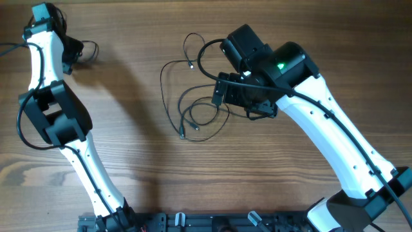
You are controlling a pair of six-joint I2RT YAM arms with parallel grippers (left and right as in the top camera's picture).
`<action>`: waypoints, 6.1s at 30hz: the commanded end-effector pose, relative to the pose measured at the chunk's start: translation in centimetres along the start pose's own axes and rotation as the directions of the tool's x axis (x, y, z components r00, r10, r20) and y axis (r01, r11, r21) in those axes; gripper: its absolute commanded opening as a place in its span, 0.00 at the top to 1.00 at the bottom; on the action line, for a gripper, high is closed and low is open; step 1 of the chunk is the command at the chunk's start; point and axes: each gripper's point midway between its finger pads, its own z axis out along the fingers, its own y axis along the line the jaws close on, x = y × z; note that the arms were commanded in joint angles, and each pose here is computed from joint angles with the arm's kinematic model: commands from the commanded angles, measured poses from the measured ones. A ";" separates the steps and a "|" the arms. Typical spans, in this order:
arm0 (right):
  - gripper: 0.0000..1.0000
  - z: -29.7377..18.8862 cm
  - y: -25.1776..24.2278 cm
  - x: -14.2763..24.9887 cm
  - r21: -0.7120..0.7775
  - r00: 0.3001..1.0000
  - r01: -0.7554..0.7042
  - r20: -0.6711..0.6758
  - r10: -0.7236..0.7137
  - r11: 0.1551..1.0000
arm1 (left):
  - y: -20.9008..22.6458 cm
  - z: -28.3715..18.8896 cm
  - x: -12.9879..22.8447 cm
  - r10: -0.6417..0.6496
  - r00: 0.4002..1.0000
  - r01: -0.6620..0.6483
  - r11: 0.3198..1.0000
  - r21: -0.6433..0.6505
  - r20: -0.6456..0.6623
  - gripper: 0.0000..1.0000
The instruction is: Untangle cables
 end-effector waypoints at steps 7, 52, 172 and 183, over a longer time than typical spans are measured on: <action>0.00 0.4 -0.1 0.0 0.020 1.000 0.021 0.001 -0.021 1.000 | -2.0 3.5 1.8 0.011 0.998 -0.005 0.997 0.083 -0.068 0.56; 0.00 -8.8 -4.5 3.2 -0.048 0.959 0.251 0.147 -0.242 0.967 | -5.1 -21.7 25.7 0.702 0.661 -0.644 0.713 0.278 -0.266 0.00; 0.00 -1.5 -0.6 4.6 -0.173 0.970 0.230 -0.040 -0.240 0.958 | -1.8 -26.5 -12.9 -0.191 0.962 -0.022 0.662 0.749 0.197 0.96; 0.00 -1.5 -0.6 4.6 -0.173 0.970 0.228 -0.040 -0.239 0.958 | -1.2 -23.2 -10.4 0.108 0.948 -0.284 0.706 0.649 0.298 0.96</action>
